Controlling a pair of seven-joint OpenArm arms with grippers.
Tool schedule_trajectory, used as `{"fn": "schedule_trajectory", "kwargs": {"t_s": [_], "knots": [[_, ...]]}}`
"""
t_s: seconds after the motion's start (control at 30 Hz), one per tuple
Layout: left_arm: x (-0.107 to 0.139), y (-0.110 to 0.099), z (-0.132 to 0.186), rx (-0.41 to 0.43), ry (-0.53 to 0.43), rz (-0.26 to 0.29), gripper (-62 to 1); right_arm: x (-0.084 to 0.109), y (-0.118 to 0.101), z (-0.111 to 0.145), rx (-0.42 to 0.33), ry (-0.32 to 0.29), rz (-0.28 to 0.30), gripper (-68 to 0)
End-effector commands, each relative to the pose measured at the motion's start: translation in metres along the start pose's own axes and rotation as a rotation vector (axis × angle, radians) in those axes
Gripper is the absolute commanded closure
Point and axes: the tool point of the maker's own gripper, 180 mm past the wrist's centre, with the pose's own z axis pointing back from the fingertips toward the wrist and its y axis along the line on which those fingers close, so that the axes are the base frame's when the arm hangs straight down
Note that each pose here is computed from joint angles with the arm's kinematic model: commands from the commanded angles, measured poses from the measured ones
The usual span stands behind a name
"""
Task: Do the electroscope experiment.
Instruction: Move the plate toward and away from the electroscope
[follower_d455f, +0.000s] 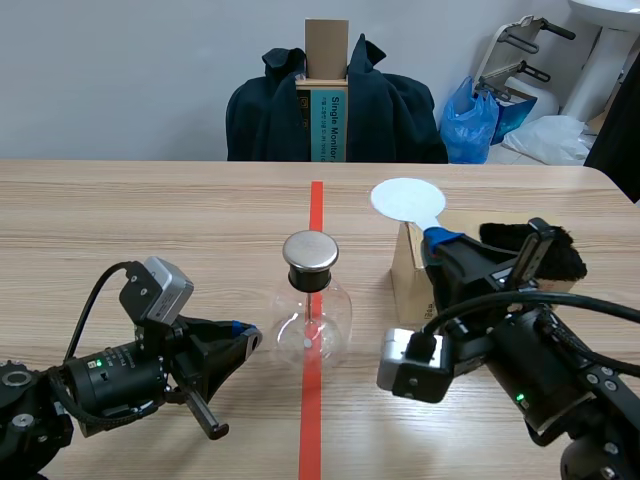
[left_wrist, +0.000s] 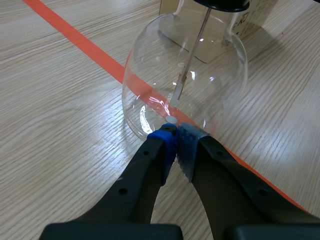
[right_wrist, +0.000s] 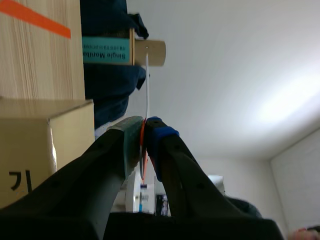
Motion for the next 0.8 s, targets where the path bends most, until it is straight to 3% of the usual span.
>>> {"fn": "schedule_trajectory", "kwargs": {"t_s": [0.0, 0.2, 0.37, 0.6, 0.77], "knots": [[0.011, 0.003, 0.000, 0.002, -0.034, -0.009, -1.9, -0.008, -0.012, -0.002, -0.049, 0.031, 0.014, -0.8], [0.011, 0.003, 0.000, 0.002, -0.034, -0.009, -1.9, -0.033, -0.034, 0.002, -0.153, 0.099, 0.068, -0.8], [0.011, 0.003, 0.000, 0.002, -0.033, -0.009, -1.9, -0.050, -0.068, 0.005, -0.264, 0.129, 0.123, -0.8], [0.010, 0.003, 0.000, 0.002, -0.026, -0.008, -1.9, -0.072, -0.125, 0.009, -0.404, 0.150, 0.103, -0.8], [0.010, 0.003, 0.000, 0.002, -0.026, -0.008, -1.9, -0.082, -0.141, 0.013, -0.433, 0.142, 0.093, -0.8]]}}
